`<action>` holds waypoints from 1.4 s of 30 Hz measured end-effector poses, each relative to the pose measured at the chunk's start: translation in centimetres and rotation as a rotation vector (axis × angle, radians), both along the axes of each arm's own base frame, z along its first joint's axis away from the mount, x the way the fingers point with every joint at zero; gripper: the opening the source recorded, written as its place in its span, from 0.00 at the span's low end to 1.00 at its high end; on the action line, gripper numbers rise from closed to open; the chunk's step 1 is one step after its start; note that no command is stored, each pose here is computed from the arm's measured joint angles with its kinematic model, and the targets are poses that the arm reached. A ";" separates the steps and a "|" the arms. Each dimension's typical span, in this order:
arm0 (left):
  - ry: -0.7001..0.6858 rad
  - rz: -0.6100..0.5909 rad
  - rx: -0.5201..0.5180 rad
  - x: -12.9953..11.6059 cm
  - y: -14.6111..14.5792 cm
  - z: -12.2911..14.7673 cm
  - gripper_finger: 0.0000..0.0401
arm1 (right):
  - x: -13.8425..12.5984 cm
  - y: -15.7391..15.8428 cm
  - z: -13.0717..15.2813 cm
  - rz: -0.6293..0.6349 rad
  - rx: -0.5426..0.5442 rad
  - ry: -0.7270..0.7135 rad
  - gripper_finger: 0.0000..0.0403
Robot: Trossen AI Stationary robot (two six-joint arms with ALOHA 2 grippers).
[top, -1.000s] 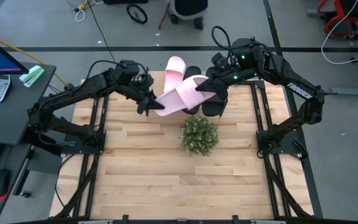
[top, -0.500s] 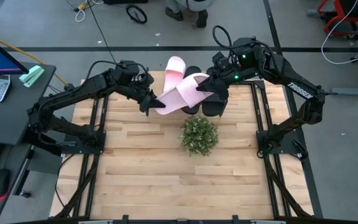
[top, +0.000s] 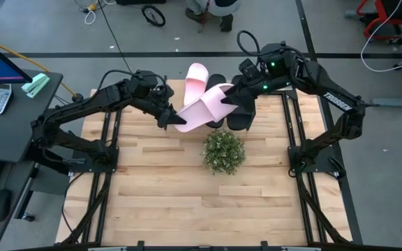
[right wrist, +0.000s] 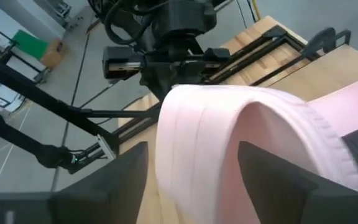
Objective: Pick and place slides into the shelf
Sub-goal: Put the pink slipper on the shelf
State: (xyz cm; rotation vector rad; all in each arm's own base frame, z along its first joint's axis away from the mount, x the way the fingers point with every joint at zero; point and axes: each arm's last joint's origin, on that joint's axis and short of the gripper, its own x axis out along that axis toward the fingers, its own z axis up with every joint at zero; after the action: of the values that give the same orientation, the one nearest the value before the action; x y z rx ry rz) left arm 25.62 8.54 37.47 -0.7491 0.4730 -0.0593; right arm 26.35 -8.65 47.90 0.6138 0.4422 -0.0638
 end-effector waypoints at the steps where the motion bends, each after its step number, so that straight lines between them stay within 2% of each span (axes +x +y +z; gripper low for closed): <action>1: 0.007 0.005 -0.001 0.0 0.1 -0.1 0.19 | 0.0 0.0 0.0 -0.002 -0.001 0.001 0.64; 6: 0.056 0.030 -0.011 -0.4 0.3 -0.4 0.19 | -0.4 0.0 -0.4 -0.031 0.002 0.054 0.66; 10: 0.123 0.123 -0.007 -1.3 0.7 -0.7 0.19 | -0.8 -0.1 -0.7 -0.092 -0.015 0.106 0.65; 16: 0.165 0.369 -0.094 -2.8 2.4 -0.4 0.19 | -1.7 -0.3 -0.5 -0.145 -0.055 0.132 0.63; 22: 0.171 0.655 -0.276 -3.6 4.1 -0.4 0.19 | -2.7 -0.1 -0.3 -0.193 -0.134 0.158 0.62; 26: 0.153 0.863 -0.348 -3.8 4.5 -0.4 0.19 | -3.0 -0.1 -0.1 -0.218 -0.177 0.163 0.62; 28: 0.144 0.928 -0.373 -3.8 4.7 -0.5 0.19 | -3.1 -0.1 -0.1 -0.231 -0.191 0.166 0.62; 34: 0.178 1.031 -0.320 -3.0 5.0 -1.3 0.19 | -3.1 -0.1 -0.1 -0.219 -0.230 0.170 0.62; 36: 0.240 1.076 -0.283 -2.7 5.1 -2.2 0.19 | -3.1 -0.1 -0.1 -0.217 -0.231 0.171 0.62; 42: 0.329 1.102 -0.243 -0.2 5.4 -4.6 0.19 | -3.1 -0.1 -0.1 -0.205 -0.250 0.176 0.62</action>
State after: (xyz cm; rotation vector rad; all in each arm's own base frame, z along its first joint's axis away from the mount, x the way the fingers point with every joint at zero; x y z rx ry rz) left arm 25.44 13.94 32.83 -1.1817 0.3106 1.0635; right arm 23.23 -8.77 47.79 0.4067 0.5306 -0.3649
